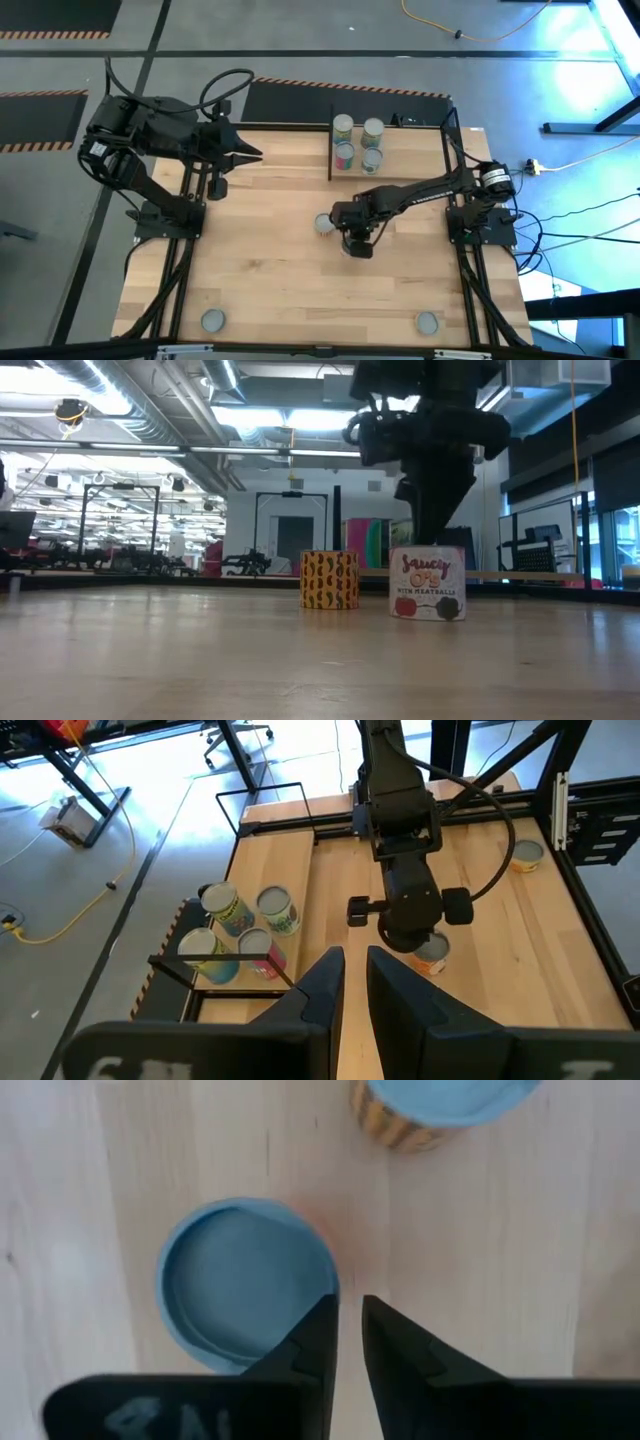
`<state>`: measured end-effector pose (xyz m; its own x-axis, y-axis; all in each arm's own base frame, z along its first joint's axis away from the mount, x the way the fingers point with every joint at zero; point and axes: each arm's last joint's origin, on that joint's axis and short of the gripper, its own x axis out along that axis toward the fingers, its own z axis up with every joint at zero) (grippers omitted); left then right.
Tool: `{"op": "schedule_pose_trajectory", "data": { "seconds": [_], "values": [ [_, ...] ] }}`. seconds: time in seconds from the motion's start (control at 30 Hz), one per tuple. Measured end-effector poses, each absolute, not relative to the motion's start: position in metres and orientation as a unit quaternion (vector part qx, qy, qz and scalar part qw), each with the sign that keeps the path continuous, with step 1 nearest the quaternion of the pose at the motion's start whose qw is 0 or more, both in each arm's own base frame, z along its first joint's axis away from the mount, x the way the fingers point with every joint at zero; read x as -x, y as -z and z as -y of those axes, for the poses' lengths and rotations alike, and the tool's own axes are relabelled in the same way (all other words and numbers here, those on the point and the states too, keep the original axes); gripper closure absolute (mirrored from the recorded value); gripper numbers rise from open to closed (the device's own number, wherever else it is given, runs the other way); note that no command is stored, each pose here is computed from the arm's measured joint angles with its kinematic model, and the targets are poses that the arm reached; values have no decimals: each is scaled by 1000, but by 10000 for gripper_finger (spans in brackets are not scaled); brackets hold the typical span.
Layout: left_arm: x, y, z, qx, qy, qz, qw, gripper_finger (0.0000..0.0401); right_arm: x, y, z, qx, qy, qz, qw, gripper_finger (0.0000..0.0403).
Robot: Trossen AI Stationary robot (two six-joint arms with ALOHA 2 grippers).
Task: Pick and place cans onto a shelf
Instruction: Put the canned saucy meatballs on the shelf
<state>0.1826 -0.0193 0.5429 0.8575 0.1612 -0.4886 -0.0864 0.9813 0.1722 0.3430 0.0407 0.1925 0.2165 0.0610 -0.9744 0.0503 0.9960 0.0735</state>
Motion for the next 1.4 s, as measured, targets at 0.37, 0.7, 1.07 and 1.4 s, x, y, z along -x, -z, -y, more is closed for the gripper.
{"op": "schedule_pose_trajectory", "data": {
  "seconds": [0.37, 0.7, 1.07, 1.4],
  "values": [
    [-183, -543, 19, -72, -64, -259, 961, 361, -344, -194, -40, -77, -35, -627, 774, 347],
    [-183, -543, 19, -72, -64, -259, 961, 362, -345, -195, -31, -104, -25, -627, 772, 347],
    [-183, -543, 19, -72, -64, -259, 961, 362, -345, -195, -32, -127, -55, -627, 767, 347],
    [-183, -543, 19, -72, -64, -258, 961, 361, -354, -178, -32, -124, -51, -634, 762, 347]
  ]
}}
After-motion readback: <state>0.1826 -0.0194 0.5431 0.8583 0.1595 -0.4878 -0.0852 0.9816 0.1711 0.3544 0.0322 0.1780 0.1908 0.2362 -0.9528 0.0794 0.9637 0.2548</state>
